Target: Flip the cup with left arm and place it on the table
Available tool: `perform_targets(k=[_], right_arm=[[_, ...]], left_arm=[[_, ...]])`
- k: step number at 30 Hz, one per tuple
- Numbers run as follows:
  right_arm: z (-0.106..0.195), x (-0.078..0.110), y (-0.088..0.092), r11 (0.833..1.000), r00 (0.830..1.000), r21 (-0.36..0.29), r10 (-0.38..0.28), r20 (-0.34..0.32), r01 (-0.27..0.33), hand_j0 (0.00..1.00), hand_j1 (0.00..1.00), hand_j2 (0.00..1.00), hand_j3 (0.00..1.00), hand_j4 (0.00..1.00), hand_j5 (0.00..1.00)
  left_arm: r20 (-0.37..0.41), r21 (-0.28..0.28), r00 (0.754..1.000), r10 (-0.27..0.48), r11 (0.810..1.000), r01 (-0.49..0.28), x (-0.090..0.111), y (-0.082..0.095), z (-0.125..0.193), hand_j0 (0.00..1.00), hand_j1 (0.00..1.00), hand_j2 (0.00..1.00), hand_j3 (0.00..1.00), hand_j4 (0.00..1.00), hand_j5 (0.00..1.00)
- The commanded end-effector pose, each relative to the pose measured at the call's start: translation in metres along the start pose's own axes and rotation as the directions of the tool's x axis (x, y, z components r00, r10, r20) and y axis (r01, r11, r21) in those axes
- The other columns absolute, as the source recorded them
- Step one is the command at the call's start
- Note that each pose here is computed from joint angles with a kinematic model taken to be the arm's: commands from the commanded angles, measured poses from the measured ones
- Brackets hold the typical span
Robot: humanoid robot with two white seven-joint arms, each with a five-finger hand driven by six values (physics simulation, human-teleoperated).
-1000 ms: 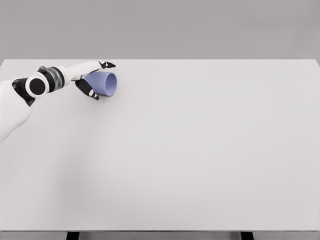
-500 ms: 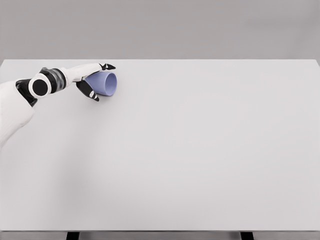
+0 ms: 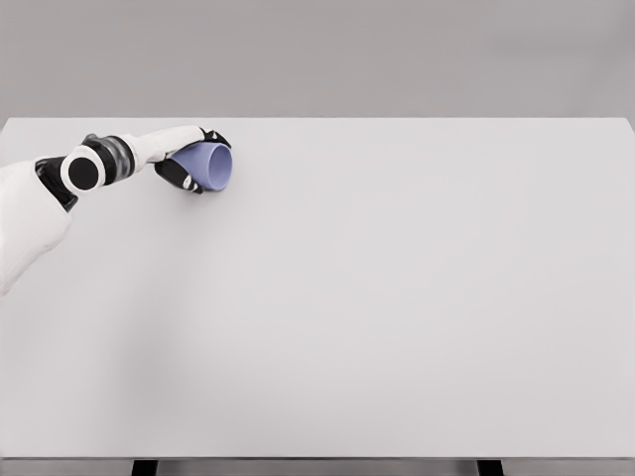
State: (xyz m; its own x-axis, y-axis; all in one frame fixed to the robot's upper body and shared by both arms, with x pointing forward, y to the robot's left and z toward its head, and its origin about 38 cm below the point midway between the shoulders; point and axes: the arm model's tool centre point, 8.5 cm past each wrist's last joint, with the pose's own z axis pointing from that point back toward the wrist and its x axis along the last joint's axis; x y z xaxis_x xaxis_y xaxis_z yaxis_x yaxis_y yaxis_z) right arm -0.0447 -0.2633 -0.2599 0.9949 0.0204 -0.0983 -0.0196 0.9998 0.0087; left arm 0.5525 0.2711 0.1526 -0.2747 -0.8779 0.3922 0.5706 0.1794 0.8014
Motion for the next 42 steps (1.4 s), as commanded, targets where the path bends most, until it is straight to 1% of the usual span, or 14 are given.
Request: perform_targets(k=[1,8,10,12,14,16,19,21,27,34,35,37,38,42], right_arm=[[0.000,0.000,0.000,1.000,1.000,0.000,0.000,0.000,0.000,1.00,1.00,1.00,1.00,1.00,1.00],[0.000,0.000,0.000,1.000,1.000,0.000,0.000,0.000,0.000,1.00,1.00,1.00,1.00,1.00,1.00],[0.000,0.000,0.000,1.000,1.000,0.000,0.000,0.000,0.000,1.00,1.00,1.00,1.00,1.00,1.00],[0.000,0.000,0.000,1.000,1.000,0.000,0.000,0.000,0.000,1.00,1.00,1.00,1.00,1.00,1.00],[0.000,0.000,0.000,1.000,1.000,-0.001,0.000,0.000,0.000,1.00,1.00,1.00,1.00,1.00,1.00],[0.000,0.000,0.000,1.000,1.000,-0.001,0.000,0.000,0.000,1.00,1.00,1.00,1.00,1.00,1.00],[0.000,0.000,0.000,1.000,1.000,-0.001,0.000,0.000,0.000,1.00,1.00,1.00,1.00,1.00,1.00],[0.000,0.000,0.000,1.000,1.000,0.000,0.000,0.000,0.000,1.00,1.00,1.00,1.00,1.00,1.00],[0.000,0.000,0.000,1.000,1.000,0.000,0.000,0.000,0.000,1.00,1.00,1.00,1.00,1.00,1.00],[0.000,0.000,0.000,1.000,1.000,0.000,0.000,0.000,0.000,1.00,1.00,1.00,1.00,1.00,1.00],[0.000,0.000,0.000,1.000,1.000,0.000,0.000,0.000,0.000,1.00,1.00,1.00,1.00,1.00,1.00],[0.000,0.000,0.000,1.000,1.000,-0.001,0.000,0.000,0.000,1.00,1.00,1.00,1.00,1.00,1.00],[0.000,0.000,0.000,1.000,1.000,0.000,0.000,0.000,0.000,1.00,1.00,1.00,1.00,1.00,1.00],[0.000,0.000,0.000,1.000,1.000,0.000,0.000,0.000,0.000,1.00,1.00,1.00,1.00,1.00,1.00]], left_arm=[[0.004,0.004,1.000,0.008,1.000,-0.008,0.000,0.001,0.000,0.79,0.79,0.79,0.79,0.79,0.79],[0.041,0.071,0.997,0.057,0.996,-0.060,0.002,0.018,0.008,0.81,0.81,0.81,0.81,0.81,0.81],[0.086,0.098,0.992,0.088,0.990,-0.097,0.010,0.026,0.011,0.82,0.82,0.82,0.82,0.82,0.82],[0.142,0.109,0.979,0.147,0.981,-0.163,0.016,0.030,0.014,0.84,0.84,0.84,0.84,0.84,0.84],[0.186,0.121,0.968,0.169,0.974,-0.194,0.021,0.033,0.014,0.84,0.84,0.84,0.84,0.84,0.84],[0.205,0.127,0.954,0.217,0.961,-0.246,0.018,0.029,0.016,0.84,0.84,0.84,0.84,0.84,0.84],[0.219,0.138,0.944,0.247,0.950,-0.281,0.016,0.027,0.017,0.84,0.84,0.84,0.84,0.84,0.84],[0.239,0.135,0.929,0.284,0.937,-0.321,0.016,0.026,0.018,0.84,0.84,0.84,0.84,0.84,0.84],[0.268,0.125,0.899,0.347,0.913,-0.389,0.016,0.020,0.017,0.84,0.84,0.84,0.84,0.84,0.84],[0.272,0.122,0.894,0.356,0.909,-0.399,0.017,0.017,0.015,0.84,0.84,0.84,0.84,0.84,0.84],[0.272,0.122,0.894,0.356,0.909,-0.399,0.017,0.017,0.015,0.85,0.85,0.85,0.85,0.85,0.85],[0.270,0.122,0.894,0.357,0.909,-0.400,0.017,0.017,0.015,0.96,0.96,0.96,0.96,0.96,0.96],[0.270,0.122,0.895,0.356,0.909,-0.398,0.017,0.017,0.015,0.99,0.99,0.99,0.99,0.99,0.99],[0.266,0.121,0.897,0.352,0.911,-0.394,0.016,0.016,0.015,1.00,1.00,1.00,1.00,1.00,1.00]])
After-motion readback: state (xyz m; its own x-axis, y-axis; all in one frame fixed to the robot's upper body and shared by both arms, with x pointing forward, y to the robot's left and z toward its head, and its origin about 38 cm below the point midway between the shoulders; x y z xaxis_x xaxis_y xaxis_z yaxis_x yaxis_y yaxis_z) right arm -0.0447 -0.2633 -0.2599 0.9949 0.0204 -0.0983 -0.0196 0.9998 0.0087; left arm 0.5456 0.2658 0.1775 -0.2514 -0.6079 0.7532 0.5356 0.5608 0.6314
